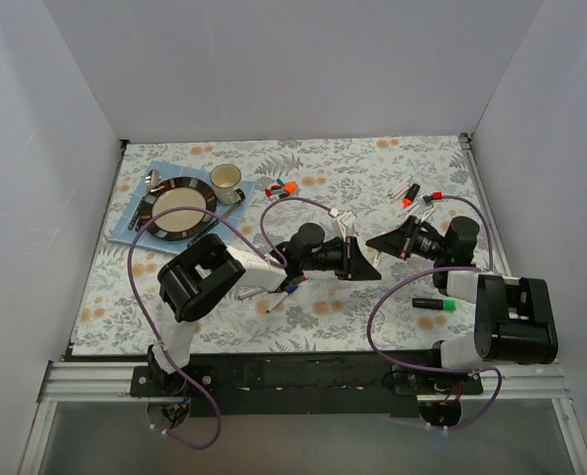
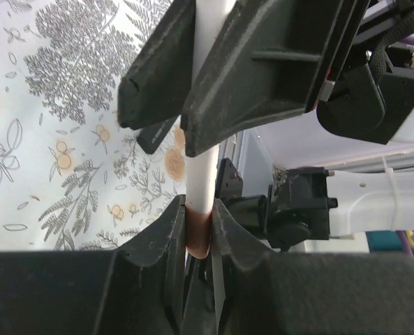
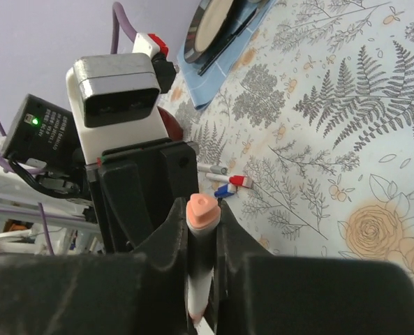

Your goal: Open the pen caps

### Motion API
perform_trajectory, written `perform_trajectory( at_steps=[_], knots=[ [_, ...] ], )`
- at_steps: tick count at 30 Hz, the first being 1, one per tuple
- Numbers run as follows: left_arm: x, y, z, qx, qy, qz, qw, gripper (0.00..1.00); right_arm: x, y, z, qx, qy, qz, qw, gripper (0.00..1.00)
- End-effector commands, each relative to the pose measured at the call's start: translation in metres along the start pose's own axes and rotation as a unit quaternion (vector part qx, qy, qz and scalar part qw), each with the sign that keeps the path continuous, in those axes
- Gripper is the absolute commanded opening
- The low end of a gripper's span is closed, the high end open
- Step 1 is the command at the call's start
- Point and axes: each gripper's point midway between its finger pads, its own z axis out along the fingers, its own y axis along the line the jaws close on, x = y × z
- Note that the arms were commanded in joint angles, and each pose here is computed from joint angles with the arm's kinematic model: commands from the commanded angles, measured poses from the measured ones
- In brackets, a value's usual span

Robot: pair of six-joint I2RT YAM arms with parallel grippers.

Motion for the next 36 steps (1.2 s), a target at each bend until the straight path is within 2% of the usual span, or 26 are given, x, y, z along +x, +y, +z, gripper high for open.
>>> perform_trajectory(
  at_steps=[1, 6, 12, 17, 20, 23, 24, 26, 27, 29, 36],
  knots=[
    [-0.007, -0.011, 0.004, 0.020, -0.002, 0.010, 1.000, 0.00, -0.002, 0.008, 0.005, -0.022, 0.017, -0.036, 0.999, 0.01],
    [0.018, -0.007, -0.008, 0.027, 0.029, -0.023, 0.999, 0.00, -0.029, 0.011, 0.001, -0.004, -0.023, -0.071, 0.997, 0.01],
    [0.090, -0.009, -0.053, 0.013, 0.092, -0.085, 0.992, 0.00, -0.094, -0.003, -0.017, 0.090, -0.113, -0.166, 0.975, 0.01],
    [0.140, -0.016, -0.089, -0.001, 0.126, -0.101, 0.987, 0.00, -0.125, 0.001, -0.027, 0.092, -0.156, -0.152, 0.972, 0.01],
    [0.143, -0.028, -0.100, 0.004, 0.125, -0.085, 0.989, 0.00, -0.127, -0.002, -0.028, 0.091, -0.163, -0.128, 0.974, 0.01],
    [0.134, -0.038, -0.107, 0.003, 0.109, -0.052, 0.993, 0.00, -0.132, -0.025, -0.035, 0.147, -0.180, -0.115, 0.966, 0.01],
    [0.132, -0.034, -0.107, -0.018, 0.110, -0.047, 0.993, 0.00, -0.134, -0.045, -0.041, 0.200, -0.178, -0.110, 0.957, 0.01],
    [0.117, -0.035, -0.107, -0.038, 0.086, 0.000, 0.996, 0.00, -0.136, -0.067, -0.050, 0.255, -0.182, -0.099, 0.945, 0.01],
    [0.114, -0.026, -0.110, -0.064, 0.086, -0.001, 0.994, 0.00, -0.138, -0.080, -0.058, 0.289, -0.187, -0.093, 0.934, 0.01],
    [0.093, -0.030, -0.112, -0.070, 0.061, 0.032, 0.995, 0.00, -0.137, -0.094, -0.066, 0.314, -0.191, -0.080, 0.927, 0.01],
    [0.038, -0.016, -0.139, -0.128, -0.018, 0.072, 0.989, 0.00, -0.129, -0.145, -0.087, 0.399, -0.193, 0.003, 0.897, 0.01]
  ],
)
